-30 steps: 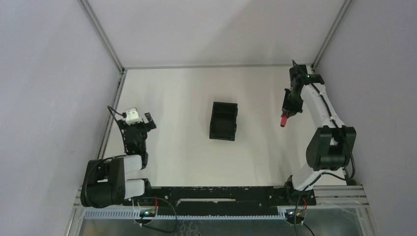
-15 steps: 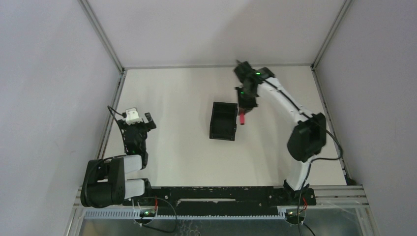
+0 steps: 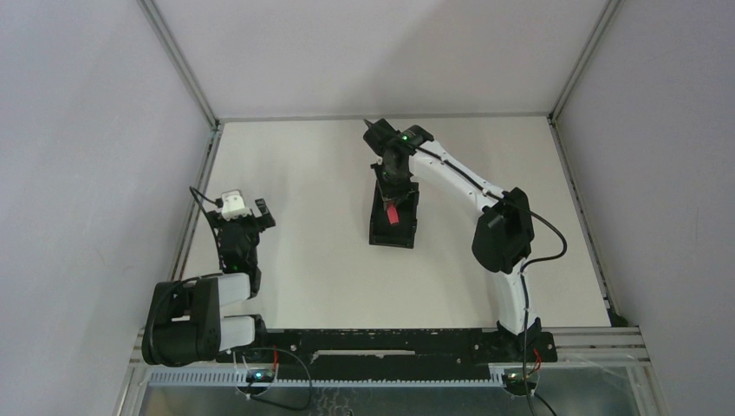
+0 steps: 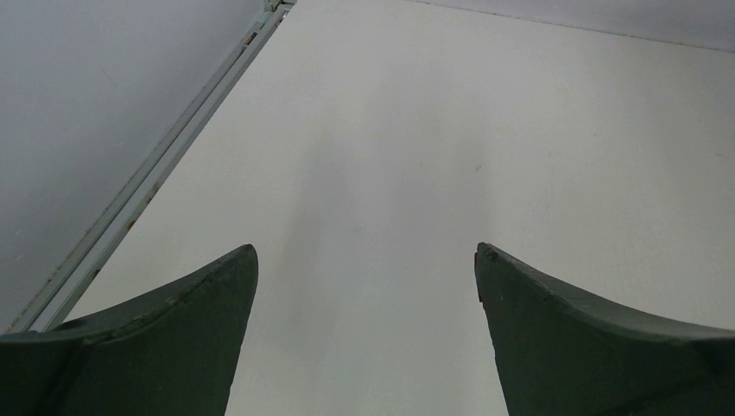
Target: Put the screwdriver in the bin
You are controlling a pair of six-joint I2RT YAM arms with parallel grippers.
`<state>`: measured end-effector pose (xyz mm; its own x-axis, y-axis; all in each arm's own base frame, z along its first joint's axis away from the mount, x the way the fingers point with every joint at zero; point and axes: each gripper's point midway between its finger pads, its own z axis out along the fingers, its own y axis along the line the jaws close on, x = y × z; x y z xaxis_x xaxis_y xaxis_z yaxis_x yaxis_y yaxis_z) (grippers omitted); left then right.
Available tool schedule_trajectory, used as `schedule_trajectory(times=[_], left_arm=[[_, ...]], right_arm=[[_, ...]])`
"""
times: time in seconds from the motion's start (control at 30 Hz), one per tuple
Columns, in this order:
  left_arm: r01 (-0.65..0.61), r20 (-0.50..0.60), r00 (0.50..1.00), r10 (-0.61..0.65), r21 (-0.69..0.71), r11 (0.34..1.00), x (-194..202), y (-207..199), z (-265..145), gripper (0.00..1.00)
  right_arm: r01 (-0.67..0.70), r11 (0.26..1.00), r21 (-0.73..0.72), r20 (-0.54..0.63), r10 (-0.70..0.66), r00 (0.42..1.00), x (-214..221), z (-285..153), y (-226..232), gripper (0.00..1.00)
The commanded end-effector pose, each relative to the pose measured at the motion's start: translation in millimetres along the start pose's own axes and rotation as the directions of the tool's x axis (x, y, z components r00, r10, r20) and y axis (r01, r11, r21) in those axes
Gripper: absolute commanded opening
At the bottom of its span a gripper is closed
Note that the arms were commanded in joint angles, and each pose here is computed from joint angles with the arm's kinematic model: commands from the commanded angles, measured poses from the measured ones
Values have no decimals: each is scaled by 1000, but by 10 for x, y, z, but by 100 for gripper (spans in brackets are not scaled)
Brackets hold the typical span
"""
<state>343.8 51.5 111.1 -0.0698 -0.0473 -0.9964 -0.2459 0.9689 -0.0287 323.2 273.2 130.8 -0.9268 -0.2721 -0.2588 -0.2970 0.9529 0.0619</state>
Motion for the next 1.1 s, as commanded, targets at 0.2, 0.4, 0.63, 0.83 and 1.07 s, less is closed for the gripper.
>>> schedule_trajectory(times=[0.2,0.4,0.63,0.83,1.07], left_arm=[[-2,74,997,2,-1,1000,-260,-22,80,100],[-2,74,997,2,0,1000,-256,-23,79,100],[-2,74,997,2,-1,1000,-258,-21,80,100],[-3,73,997,3,-1,1000,-253,-23,78,100],[-2,74,997,2,0,1000,-257,-24,79,100]], right_arm=[[75,993,86,-46,-71,996,60,656,-163,2],[54,994,100,-31,-51,998,53,767,-214,39],[33,997,76,43,-37,998,-71,532,-151,46],[12,999,38,190,-19,982,-242,-52,-91,62],[36,994,-100,496,18,868,-328,-1008,-54,100]])
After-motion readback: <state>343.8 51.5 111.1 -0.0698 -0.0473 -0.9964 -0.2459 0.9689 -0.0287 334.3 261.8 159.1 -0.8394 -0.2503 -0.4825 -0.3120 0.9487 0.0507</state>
